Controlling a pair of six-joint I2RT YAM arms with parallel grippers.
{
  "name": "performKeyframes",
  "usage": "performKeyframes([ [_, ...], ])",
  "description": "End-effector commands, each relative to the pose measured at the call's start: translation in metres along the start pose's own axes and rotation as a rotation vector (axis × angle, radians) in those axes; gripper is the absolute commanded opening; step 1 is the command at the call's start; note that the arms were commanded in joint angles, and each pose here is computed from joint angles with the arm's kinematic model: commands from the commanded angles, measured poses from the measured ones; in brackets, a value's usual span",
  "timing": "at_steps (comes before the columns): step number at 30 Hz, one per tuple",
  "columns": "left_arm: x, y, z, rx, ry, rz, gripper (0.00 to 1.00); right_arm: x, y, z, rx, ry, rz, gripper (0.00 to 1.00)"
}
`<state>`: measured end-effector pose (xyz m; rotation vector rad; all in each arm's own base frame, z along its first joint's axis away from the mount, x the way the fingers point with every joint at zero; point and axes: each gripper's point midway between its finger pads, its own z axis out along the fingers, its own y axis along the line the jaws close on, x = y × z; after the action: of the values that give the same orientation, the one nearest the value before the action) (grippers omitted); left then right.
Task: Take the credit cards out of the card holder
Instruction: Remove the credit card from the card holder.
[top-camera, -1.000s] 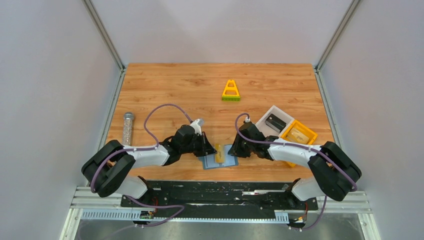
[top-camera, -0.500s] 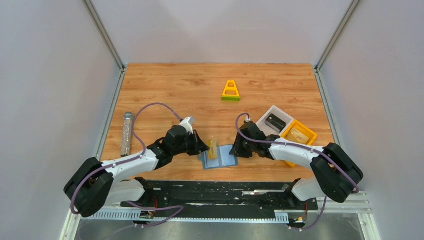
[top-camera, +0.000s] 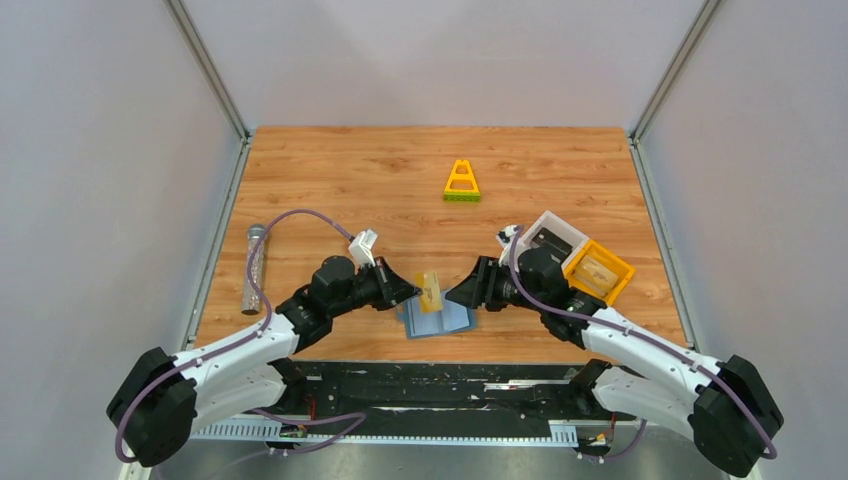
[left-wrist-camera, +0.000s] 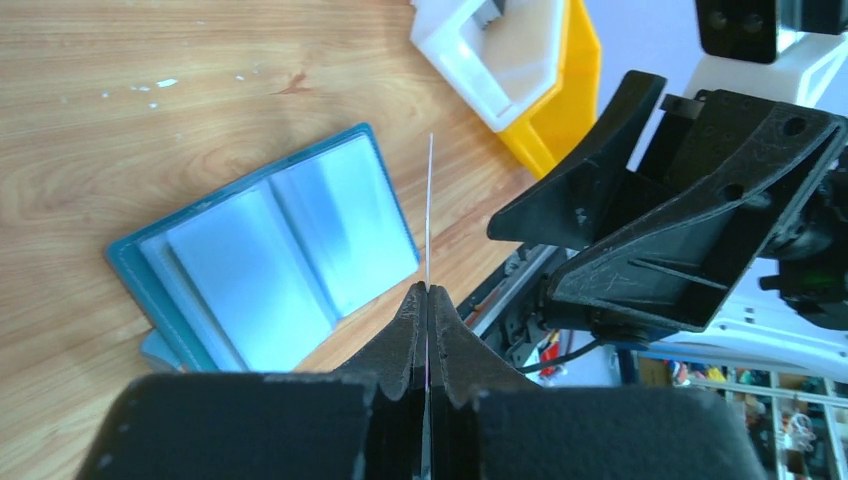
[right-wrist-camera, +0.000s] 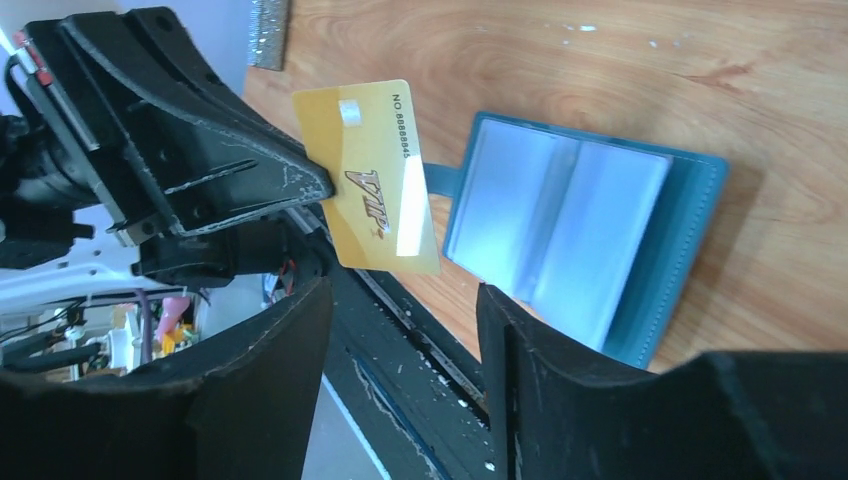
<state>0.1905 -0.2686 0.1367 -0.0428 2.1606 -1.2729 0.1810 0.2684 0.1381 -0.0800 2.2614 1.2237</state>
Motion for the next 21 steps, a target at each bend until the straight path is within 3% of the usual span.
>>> performKeyframes([
  [1, -0.016, -0.034, -0.006, 0.138, -0.057, -0.036, 0.00, -0.008, 0.027, -0.003, -0.122, -0.023, -0.003, 0.58],
  [12, -0.023, -0.061, -0.016, 0.288, -0.100, -0.118, 0.00, -0.009, 0.038, -0.004, -0.221, -0.065, 0.119, 0.58],
  [21, -0.028, -0.062, -0.020, 0.317, -0.143, -0.166, 0.00, -0.016, 0.045, -0.013, -0.264, -0.118, 0.167, 0.32],
])
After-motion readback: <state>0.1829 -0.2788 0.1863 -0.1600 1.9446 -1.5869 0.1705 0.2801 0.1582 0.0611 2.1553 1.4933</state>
